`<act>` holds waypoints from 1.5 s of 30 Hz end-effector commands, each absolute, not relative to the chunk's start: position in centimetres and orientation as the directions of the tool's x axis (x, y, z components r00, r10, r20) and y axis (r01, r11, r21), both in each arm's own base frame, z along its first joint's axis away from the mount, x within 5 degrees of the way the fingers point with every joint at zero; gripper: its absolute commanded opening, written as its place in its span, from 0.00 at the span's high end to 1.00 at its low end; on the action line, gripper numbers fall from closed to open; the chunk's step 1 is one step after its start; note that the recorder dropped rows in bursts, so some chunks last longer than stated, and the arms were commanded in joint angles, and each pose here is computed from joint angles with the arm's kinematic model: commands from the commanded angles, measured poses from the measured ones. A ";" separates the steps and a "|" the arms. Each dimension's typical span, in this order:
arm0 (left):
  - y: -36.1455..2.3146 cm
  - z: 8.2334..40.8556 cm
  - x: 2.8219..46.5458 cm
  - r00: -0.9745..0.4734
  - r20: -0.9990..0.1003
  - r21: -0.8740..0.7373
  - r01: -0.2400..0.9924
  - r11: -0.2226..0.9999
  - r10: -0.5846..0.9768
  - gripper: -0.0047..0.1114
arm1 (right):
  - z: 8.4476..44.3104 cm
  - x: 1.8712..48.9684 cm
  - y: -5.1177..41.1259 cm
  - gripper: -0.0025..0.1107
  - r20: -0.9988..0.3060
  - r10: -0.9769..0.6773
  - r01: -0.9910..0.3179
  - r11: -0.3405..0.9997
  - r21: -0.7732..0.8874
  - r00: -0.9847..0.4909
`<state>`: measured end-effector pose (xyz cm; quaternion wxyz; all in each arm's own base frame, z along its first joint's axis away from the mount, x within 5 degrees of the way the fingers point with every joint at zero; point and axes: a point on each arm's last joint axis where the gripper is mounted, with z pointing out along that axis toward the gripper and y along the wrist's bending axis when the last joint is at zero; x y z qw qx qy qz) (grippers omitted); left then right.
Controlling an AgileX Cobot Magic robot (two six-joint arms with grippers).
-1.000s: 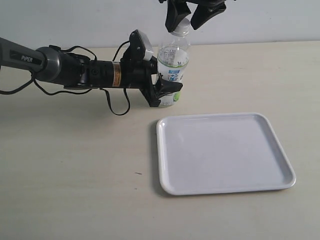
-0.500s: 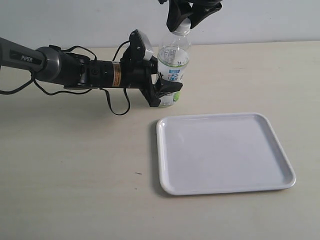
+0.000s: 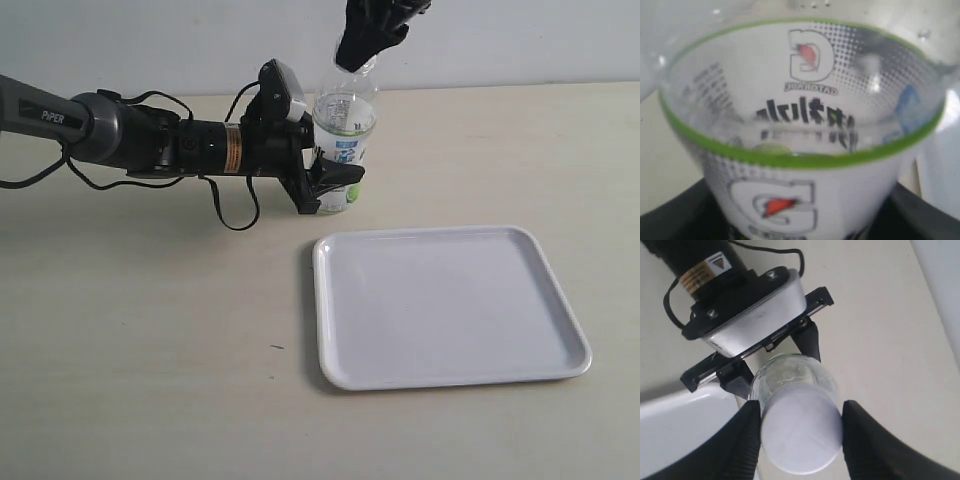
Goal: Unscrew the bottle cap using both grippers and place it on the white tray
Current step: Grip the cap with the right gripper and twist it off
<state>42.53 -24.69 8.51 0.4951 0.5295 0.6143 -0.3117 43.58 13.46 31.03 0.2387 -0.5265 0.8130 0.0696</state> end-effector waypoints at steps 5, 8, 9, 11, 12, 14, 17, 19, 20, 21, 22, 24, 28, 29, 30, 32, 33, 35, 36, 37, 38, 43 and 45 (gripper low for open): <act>-24.7 8.5 42.5 0.055 -0.929 0.150 0.960 0.237 0.365 0.96 | 31.8 43.6 13.5 0.98 -0.381 -0.924 -0.939 0.103 -0.329 0.032; -24.7 8.5 42.5 0.056 -0.929 0.151 0.960 0.236 0.366 0.96 | 31.8 43.6 13.4 0.97 -0.375 -0.926 -0.938 0.096 -0.333 0.039; -24.7 8.5 42.5 0.056 -0.929 0.151 0.960 0.236 0.366 0.96 | 31.8 43.6 13.4 0.95 -0.373 -0.927 -0.938 0.095 -0.334 0.039; -24.7 8.5 42.5 0.056 -0.929 0.151 0.960 0.236 0.366 0.96 | 31.8 43.6 13.4 0.89 -0.373 -0.927 -0.938 0.097 -0.333 0.037; -24.7 8.5 42.5 0.056 -0.929 0.151 0.960 0.236 0.366 0.96 | 31.8 43.6 13.4 0.86 -0.375 -0.926 -0.938 0.101 -0.332 0.032; -24.7 8.5 42.5 0.056 -0.929 0.151 0.960 0.236 0.366 0.96 | 31.8 43.6 13.4 0.78 -0.387 -0.922 -0.939 0.136 -0.317 -0.003; -24.7 8.5 42.5 0.056 -0.929 0.151 0.960 0.236 0.366 0.96 | 31.9 43.6 13.4 0.63 -0.395 -0.919 -0.938 0.149 -0.312 -0.015; -24.7 8.6 42.5 0.059 -0.929 0.153 0.960 0.235 0.365 0.96 | 32.3 43.4 13.6 0.53 -0.427 -0.903 -0.937 0.192 -0.293 -0.051; -24.7 8.7 42.5 0.060 -0.929 0.155 0.960 0.235 0.365 0.96 | 32.4 43.3 13.6 0.49 -0.442 -0.893 -0.935 0.222 -0.278 -0.081; -24.7 8.7 42.5 0.060 -0.929 0.155 0.960 0.235 0.365 0.96 | 32.6 43.2 13.6 0.46 -0.459 -0.880 -0.928 0.265 -0.261 -0.122; -24.7 8.7 42.5 0.060 -0.929 0.155 0.960 0.235 0.365 0.96 | 32.8 43.1 13.6 0.45 -0.467 -0.873 -0.924 0.286 -0.253 -0.143; -24.7 8.7 42.5 0.061 -0.929 0.155 0.960 0.234 0.366 0.96 | 33.2 42.9 13.5 0.44 -0.485 -0.852 -0.911 0.341 -0.230 -0.196; -24.7 8.7 42.5 0.061 -0.929 0.155 0.960 0.234 0.366 0.96 | 34.1 42.5 13.6 0.44 -0.545 -0.755 -0.854 0.504 -0.126 -0.365; -24.7 8.7 42.5 0.061 -0.929 0.155 0.960 0.234 0.366 0.96 | 34.2 42.6 13.6 0.44 -0.565 -0.691 -0.807 0.587 -0.074 -0.451; -24.7 8.7 42.5 0.061 -0.929 0.155 0.960 0.234 0.366 0.96 | 34.3 42.8 13.6 0.44 -0.580 -0.587 -0.721 0.693 0.000 -0.565; -24.7 8.7 42.5 0.061 -0.928 0.156 0.959 0.235 0.367 0.96 | 34.3 42.9 13.5 0.44 -0.559 -0.356 -0.517 0.841 0.157 -0.749; -24.7 8.7 42.5 0.060 -0.928 0.156 0.959 0.236 0.369 0.96 | 34.1 42.8 13.4 0.44 -0.526 -0.285 -0.443 0.874 0.201 -0.801; -24.7 8.7 42.5 0.060 -0.928 0.156 0.959 0.236 0.369 0.96 | 34.0 42.6 13.4 0.44 -0.493 -0.255 -0.407 0.885 0.229 -0.832; -24.7 8.7 42.5 0.060 -0.928 0.156 0.959 0.236 0.369 0.96 | 34.0 42.5 13.7 0.44 -0.488 -0.242 -0.395 0.887 0.239 -0.838; -24.7 8.7 42.5 0.060 -0.927 0.156 0.959 0.237 0.370 0.96 | 34.0 42.5 13.8 0.44 -0.484 -0.230 -0.383 0.891 0.244 -0.844; -24.7 8.7 42.5 0.060 -0.927 0.156 0.959 0.237 0.370 0.96 | 34.0 42.4 14.0 0.44 -0.480 -0.222 -0.374 0.893 0.249 -0.849; -24.6 8.6 42.6 0.059 -0.925 0.159 0.958 0.239 0.376 0.96 | 33.5 42.3 14.6 0.44 -0.464 -0.227 -0.336 0.927 0.166 -0.856; -24.6 8.6 42.6 0.059 -0.924 0.158 0.958 0.238 0.377 0.96 | 33.3 42.3 14.8 0.44 -0.459 -0.229 -0.334 0.929 0.161 -0.859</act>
